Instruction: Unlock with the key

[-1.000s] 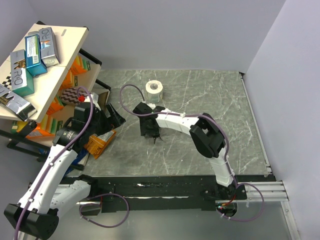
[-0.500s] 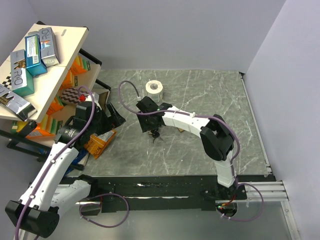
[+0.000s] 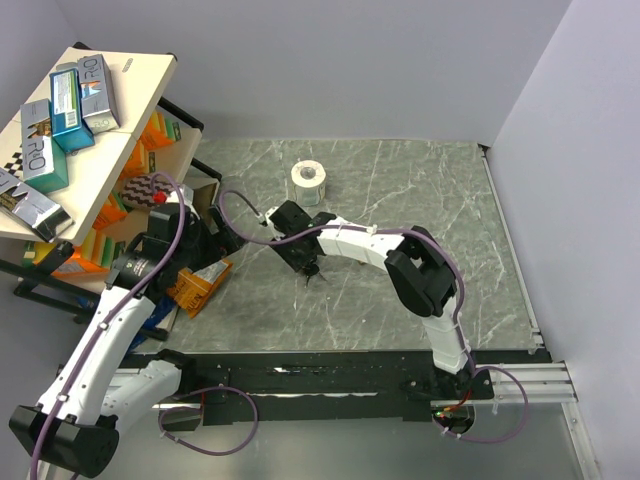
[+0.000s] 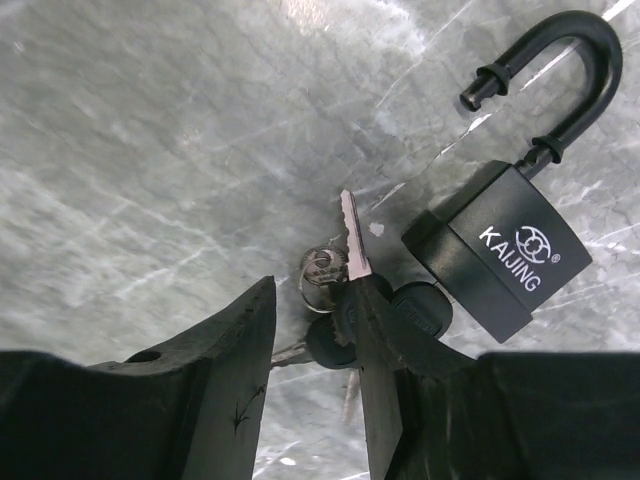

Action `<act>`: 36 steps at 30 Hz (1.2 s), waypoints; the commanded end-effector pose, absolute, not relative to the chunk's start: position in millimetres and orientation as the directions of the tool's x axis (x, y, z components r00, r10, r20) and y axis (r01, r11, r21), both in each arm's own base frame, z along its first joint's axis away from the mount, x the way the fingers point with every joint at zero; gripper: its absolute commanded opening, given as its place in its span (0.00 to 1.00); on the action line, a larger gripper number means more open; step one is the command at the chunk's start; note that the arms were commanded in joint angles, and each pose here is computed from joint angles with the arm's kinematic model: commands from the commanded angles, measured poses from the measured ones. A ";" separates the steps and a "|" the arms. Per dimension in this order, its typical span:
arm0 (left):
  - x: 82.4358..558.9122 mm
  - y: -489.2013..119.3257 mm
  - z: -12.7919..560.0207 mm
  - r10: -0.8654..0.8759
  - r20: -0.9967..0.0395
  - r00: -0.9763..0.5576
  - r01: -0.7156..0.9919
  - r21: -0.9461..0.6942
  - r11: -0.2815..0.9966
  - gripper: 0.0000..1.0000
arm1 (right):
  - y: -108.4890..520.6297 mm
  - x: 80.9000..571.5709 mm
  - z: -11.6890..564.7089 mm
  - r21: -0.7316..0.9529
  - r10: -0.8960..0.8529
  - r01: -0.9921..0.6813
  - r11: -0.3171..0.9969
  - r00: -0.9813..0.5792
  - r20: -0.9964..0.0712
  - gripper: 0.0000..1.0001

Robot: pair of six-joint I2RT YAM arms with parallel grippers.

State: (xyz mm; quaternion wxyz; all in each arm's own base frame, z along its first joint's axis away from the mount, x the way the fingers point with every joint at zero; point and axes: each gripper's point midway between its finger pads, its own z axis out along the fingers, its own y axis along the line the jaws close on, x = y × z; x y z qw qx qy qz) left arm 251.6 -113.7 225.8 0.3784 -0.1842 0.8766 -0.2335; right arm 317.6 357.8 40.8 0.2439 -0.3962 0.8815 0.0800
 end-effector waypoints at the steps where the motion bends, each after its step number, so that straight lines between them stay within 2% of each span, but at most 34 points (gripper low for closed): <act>1: 254.3 -112.1 244.2 -0.524 -0.591 -0.613 -0.141 -0.571 0.809 0.96 | 357.4 320.5 33.9 -0.113 -0.737 -0.804 0.583 -0.465 -0.491 0.44; 7: 255.0 -114.2 238.6 -0.519 -0.578 -0.629 -0.146 -0.568 0.810 0.96 | 364.6 313.2 33.9 -0.113 -0.755 -0.834 0.540 -0.421 -0.502 0.43; 25: 254.8 -116.3 229.1 -0.507 -0.562 -0.653 -0.146 -0.563 0.813 0.96 | 366.2 310.9 34.8 -0.257 -0.823 -0.842 0.473 -0.319 -0.471 0.42; 36: 255.5 -118.1 225.6 -0.506 -0.551 -0.663 -0.147 -0.567 0.811 0.96 | 365.3 302.2 26.7 -0.269 -0.844 -0.855 0.443 -0.297 -0.446 0.38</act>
